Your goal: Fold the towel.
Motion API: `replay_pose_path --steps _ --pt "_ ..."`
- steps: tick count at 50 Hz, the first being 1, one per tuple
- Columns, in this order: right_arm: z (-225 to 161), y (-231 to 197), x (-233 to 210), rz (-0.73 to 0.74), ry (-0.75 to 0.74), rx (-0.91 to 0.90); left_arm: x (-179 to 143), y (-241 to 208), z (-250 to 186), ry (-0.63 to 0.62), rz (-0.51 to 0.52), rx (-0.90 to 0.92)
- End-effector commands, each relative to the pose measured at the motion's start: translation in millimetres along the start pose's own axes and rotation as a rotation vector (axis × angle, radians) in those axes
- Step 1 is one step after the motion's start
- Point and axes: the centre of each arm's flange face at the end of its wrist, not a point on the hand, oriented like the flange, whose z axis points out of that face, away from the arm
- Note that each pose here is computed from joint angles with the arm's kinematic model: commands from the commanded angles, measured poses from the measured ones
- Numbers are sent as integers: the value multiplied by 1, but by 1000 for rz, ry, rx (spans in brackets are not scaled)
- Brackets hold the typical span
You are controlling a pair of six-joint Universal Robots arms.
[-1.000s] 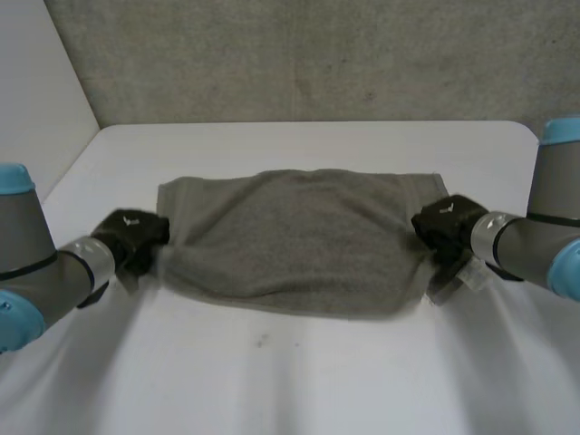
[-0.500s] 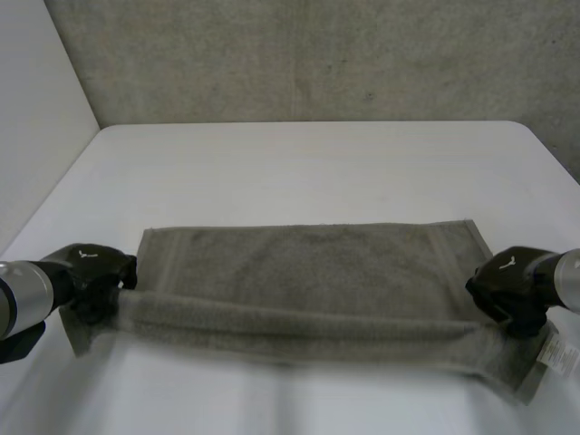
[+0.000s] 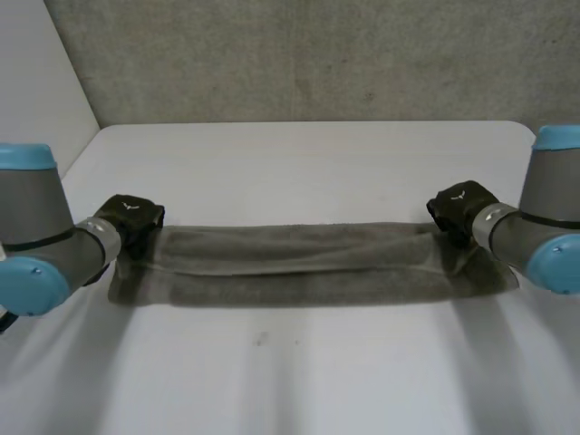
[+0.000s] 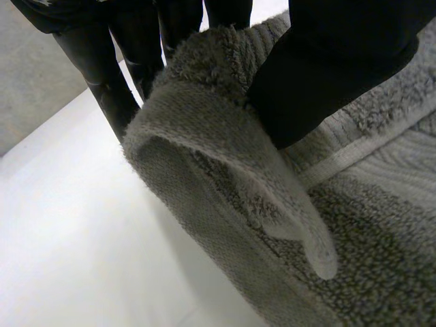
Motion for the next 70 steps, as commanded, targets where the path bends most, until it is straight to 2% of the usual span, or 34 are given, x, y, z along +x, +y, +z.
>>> replay_pose_path --steps 1,9,14,18,25,27,33,35,38,42,46,57,62,70 --pt "24 -2 4 -28 103 71 -3 8 21 -44 10 6" --pt "30 -6 8 -29 132 102 0 6 27 -60 21 57" --pt "30 -13 21 -20 224 112 -1 -14 23 -91 34 145" --pt "15 -28 33 35 269 150 -11 -37 9 -130 37 222" --pt "-16 -40 37 83 233 190 -15 -47 -13 -146 52 249" --pt "-36 -44 30 76 176 203 -16 -46 -19 -147 53 240" --pt "-54 -30 27 108 77 132 -12 -32 -43 -114 37 151" --pt "-61 -11 33 158 31 34 -18 -19 -49 -98 9 58" --pt "-64 -5 33 176 5 -11 -20 -10 -52 -81 -8 -4" --pt "-71 7 26 214 -60 -99 -13 7 -57 -1 -18 -161" --pt "-70 13 24 225 -71 -114 -9 22 -51 39 24 -232" --pt "-40 31 11 231 -128 -141 -13 30 -17 5 56 -180" --pt "-15 22 25 217 -17 -12 -21 24 1 -48 70 -104" --pt "-5 14 40 255 85 97 -25 14 6 -93 84 -27"
